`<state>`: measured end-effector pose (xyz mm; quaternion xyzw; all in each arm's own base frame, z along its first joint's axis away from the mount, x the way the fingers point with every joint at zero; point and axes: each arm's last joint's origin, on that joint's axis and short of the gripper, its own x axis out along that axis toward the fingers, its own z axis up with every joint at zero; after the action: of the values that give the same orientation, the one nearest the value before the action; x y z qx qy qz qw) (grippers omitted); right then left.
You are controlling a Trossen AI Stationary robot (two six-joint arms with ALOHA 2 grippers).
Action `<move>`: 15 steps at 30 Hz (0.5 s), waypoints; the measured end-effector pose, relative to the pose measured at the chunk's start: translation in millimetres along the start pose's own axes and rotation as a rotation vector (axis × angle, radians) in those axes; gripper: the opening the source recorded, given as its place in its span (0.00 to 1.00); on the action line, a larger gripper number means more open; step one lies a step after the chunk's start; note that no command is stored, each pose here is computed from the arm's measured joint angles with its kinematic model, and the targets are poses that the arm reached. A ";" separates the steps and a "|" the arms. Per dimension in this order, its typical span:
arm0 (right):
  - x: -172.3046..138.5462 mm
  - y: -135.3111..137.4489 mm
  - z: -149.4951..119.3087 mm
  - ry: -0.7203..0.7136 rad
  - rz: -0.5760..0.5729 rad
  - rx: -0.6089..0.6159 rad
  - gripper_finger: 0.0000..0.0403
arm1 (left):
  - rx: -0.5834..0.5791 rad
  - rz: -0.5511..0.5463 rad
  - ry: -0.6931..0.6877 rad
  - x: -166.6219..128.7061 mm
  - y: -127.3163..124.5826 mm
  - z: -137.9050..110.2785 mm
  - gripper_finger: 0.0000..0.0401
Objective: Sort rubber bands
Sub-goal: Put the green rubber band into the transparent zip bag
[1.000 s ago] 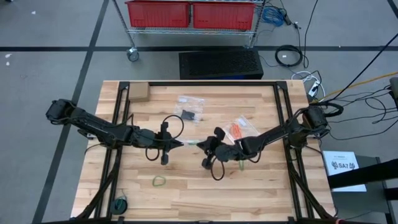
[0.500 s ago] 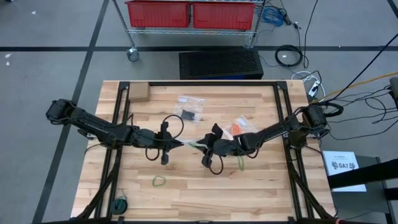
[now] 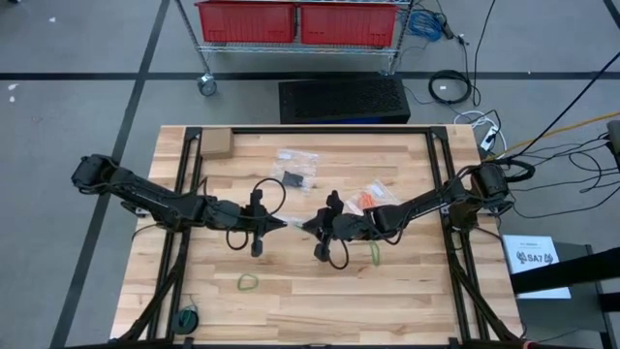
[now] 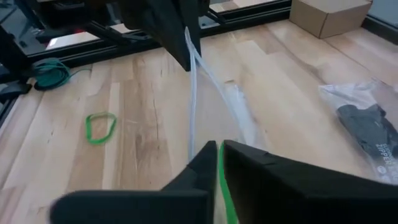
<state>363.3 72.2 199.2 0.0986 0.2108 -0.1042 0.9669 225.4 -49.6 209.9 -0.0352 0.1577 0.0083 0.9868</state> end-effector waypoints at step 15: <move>29.3 22.2 14.0 0.166 -0.179 -0.100 0.00 | -0.028 -0.010 -0.011 3.5 -3.2 -1.1 0.00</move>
<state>400.2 85.4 202.5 0.0394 0.3030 -0.1712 0.9367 228.5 -52.9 208.0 -0.0495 0.1518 0.0058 0.9872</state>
